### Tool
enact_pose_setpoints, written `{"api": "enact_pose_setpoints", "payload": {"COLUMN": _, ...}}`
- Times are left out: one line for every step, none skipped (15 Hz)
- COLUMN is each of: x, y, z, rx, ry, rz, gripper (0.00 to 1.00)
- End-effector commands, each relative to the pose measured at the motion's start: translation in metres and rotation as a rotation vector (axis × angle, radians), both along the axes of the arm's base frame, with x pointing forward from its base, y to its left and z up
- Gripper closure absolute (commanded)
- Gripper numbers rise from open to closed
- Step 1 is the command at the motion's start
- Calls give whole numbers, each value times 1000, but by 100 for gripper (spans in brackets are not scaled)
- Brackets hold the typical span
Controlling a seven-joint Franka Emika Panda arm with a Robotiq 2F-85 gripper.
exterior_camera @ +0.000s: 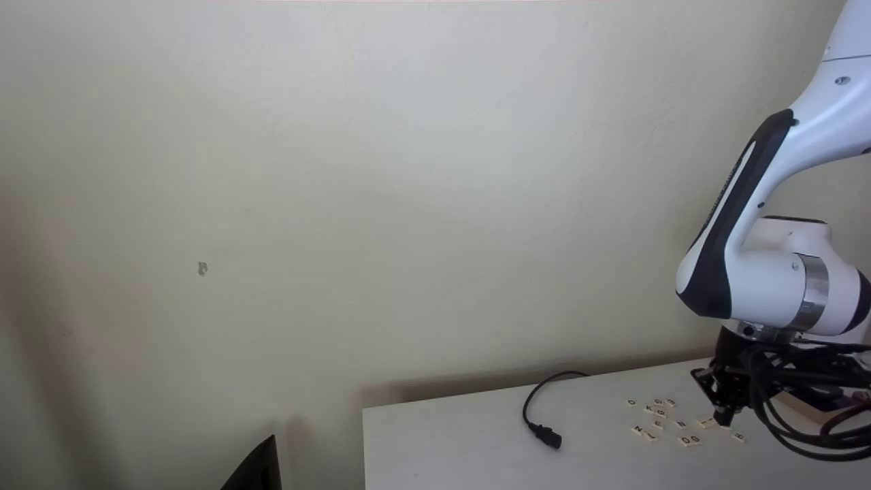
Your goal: Replace the letter L with H on the lined up letters on the ;eft to spell the word HOG
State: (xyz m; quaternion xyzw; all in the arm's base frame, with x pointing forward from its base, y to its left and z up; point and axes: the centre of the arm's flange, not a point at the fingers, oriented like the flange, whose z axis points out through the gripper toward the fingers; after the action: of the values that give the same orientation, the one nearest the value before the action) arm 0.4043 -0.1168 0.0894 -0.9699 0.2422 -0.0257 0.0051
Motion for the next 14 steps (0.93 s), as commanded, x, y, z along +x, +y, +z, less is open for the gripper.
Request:
{"api": "enact_pose_setpoints", "payload": {"x": -17, "y": -23, "z": 2, "rx": 13, "ry": 21, "rz": -57, "gripper": 100}}
{"api": "enact_pose_setpoints", "payload": {"x": -17, "y": -29, "z": -2, "rx": 8, "ry": 21, "rz": -64, "gripper": 100}}
{"api": "enact_pose_setpoints", "payload": {"x": -18, "y": -33, "z": 0, "rx": 3, "ry": 20, "rz": -70, "gripper": 100}}
{"api": "enact_pose_setpoints", "payload": {"x": -17, "y": -36, "z": -1, "rx": 0, "ry": 22, "rz": -74, "gripper": 100}}
{"api": "enact_pose_setpoints", "payload": {"x": -16, "y": -39, "z": -5, "rx": -3, "ry": 23, "rz": -78, "gripper": 100}}
{"api": "enact_pose_setpoints", "payload": {"x": -15, "y": -41, "z": -7, "rx": -1, "ry": 28, "rz": -78, "gripper": 100}}
{"api": "enact_pose_setpoints", "payload": {"x": -13, "y": -41, "z": -10, "rx": -7, "ry": 30, "rz": -79, "gripper": 100}}
{"api": "enact_pose_setpoints", "payload": {"x": -12, "y": -41, "z": -13, "rx": -6, "ry": 34, "rz": -74, "gripper": 100}}
{"api": "enact_pose_setpoints", "payload": {"x": -12, "y": -41, "z": -16, "rx": -6, "ry": 39, "rz": -73, "gripper": 100}}
{"api": "enact_pose_setpoints", "payload": {"x": -10, "y": -42, "z": -19, "rx": -5, "ry": 41, "rz": -77, "gripper": 100}}
{"api": "enact_pose_setpoints", "payload": {"x": -7, "y": -44, "z": -22, "rx": -5, "ry": 44, "rz": -82, "gripper": 100}}
{"api": "enact_pose_setpoints", "payload": {"x": -6, "y": -46, "z": -24, "rx": -5, "ry": 41, "rz": -84, "gripper": 100}}
{"api": "enact_pose_setpoints", "payload": {"x": -4, "y": -48, "z": -25, "rx": -7, "ry": 37, "rz": -86, "gripper": 100}}
{"api": "enact_pose_setpoints", "payload": {"x": -2, "y": -51, "z": -27, "rx": -9, "ry": 38, "rz": -91, "gripper": 100}}
